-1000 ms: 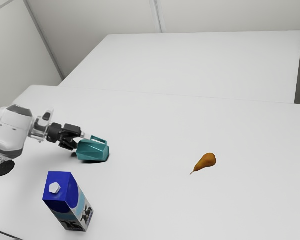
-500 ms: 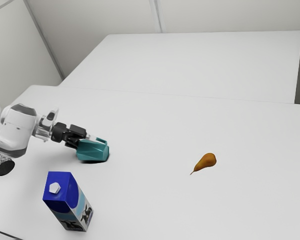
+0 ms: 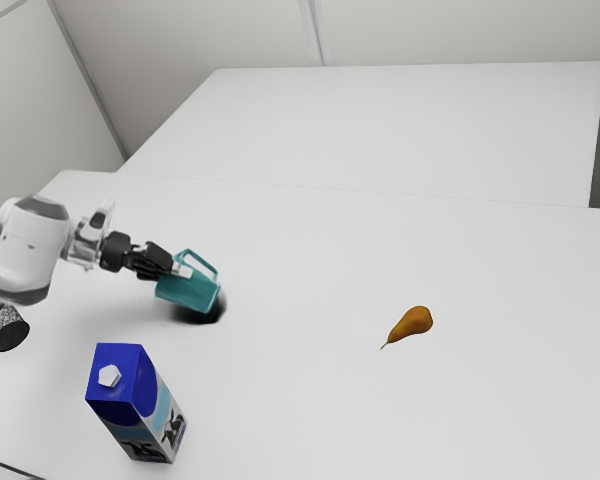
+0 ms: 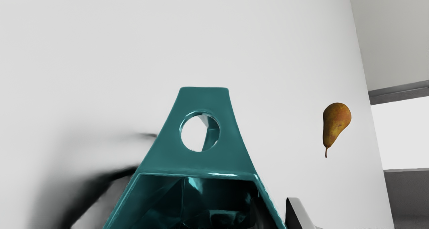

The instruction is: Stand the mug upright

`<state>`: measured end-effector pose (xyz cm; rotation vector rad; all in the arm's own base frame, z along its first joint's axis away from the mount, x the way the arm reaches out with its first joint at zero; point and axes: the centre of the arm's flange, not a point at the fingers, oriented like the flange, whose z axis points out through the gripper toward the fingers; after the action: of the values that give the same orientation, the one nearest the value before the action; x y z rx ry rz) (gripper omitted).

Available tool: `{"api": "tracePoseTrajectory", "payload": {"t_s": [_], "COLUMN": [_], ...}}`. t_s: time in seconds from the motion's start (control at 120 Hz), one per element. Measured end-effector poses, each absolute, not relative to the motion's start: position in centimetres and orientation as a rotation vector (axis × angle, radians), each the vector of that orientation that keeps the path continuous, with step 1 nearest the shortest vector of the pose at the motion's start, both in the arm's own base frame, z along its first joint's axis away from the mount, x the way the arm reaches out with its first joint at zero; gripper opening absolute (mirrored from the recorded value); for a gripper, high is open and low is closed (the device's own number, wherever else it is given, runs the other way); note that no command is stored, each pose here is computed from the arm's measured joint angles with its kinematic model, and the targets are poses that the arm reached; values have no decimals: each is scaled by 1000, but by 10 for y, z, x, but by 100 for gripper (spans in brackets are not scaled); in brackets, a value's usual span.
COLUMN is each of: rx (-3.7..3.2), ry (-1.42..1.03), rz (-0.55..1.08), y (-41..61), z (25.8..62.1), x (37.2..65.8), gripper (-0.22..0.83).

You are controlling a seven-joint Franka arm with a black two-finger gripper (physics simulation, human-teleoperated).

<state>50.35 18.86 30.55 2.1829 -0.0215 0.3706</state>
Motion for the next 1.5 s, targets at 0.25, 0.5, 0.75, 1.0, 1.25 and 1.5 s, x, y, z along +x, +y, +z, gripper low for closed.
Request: {"api": "tracePoseTrajectory", "payload": {"t_s": [0.25,0.5,0.75,1.0,1.25,1.5], "rx": [2221,2408,2608,2778,2960,3068], "ry": [-165,-438,-684,-793,-662,-592], "rz": [415,300,119,32,42,80], "y": [163,140,83,22,29,12], "z": [355,396,425,441,429,409], "x": [512,519,531,531,518,506], "gripper": [-15,-16,-15,-15,-15,-15]}}
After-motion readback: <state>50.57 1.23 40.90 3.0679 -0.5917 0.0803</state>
